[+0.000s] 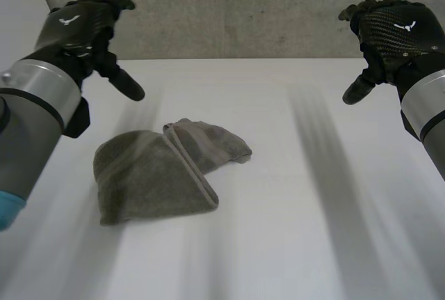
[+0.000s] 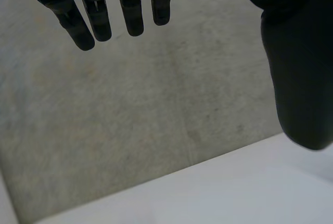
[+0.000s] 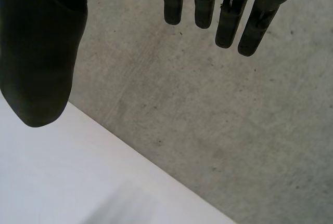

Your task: Fold the towel.

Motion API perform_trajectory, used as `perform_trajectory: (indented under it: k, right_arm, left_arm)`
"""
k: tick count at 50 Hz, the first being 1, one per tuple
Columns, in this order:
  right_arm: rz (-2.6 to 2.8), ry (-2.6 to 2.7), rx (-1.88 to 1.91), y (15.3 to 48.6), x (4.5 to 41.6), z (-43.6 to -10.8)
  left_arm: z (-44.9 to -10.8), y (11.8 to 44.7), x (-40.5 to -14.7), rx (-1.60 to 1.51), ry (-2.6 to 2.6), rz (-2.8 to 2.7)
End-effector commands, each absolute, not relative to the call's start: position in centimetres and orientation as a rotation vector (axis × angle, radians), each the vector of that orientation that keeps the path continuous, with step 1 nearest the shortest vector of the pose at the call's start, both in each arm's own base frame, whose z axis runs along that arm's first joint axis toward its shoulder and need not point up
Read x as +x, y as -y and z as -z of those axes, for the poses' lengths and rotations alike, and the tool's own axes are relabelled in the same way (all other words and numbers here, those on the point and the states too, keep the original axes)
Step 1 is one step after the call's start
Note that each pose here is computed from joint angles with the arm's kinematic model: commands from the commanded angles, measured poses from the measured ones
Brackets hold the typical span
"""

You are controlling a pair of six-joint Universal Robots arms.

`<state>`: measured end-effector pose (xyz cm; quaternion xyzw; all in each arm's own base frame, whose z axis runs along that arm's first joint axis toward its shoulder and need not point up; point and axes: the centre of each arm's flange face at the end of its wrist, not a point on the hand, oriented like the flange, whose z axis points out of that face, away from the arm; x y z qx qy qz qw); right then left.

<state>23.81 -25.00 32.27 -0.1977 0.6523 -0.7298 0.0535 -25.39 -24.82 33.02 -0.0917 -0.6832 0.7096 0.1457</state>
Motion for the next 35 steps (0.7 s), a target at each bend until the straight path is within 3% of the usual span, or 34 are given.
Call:
perform_trajectory:
  k: [1, 26, 35]
  right_arm:
    - [2.181, -2.007, -0.573, 25.6, 23.9, -31.6]
    - [2.138, -2.067, -0.581, 26.7, 23.7, -30.1]
    - [1.948, -1.905, -0.939, 26.5, 27.8, -27.7]
  left_arm:
    - [-30.9, 25.6, -24.9, -0.241, 2.118, -1.917]
    - [-31.0, 26.1, -24.7, -0.249, 2.144, -1.92]
    - [-29.6, 26.9, -25.0, -0.313, 2.176, -1.921]
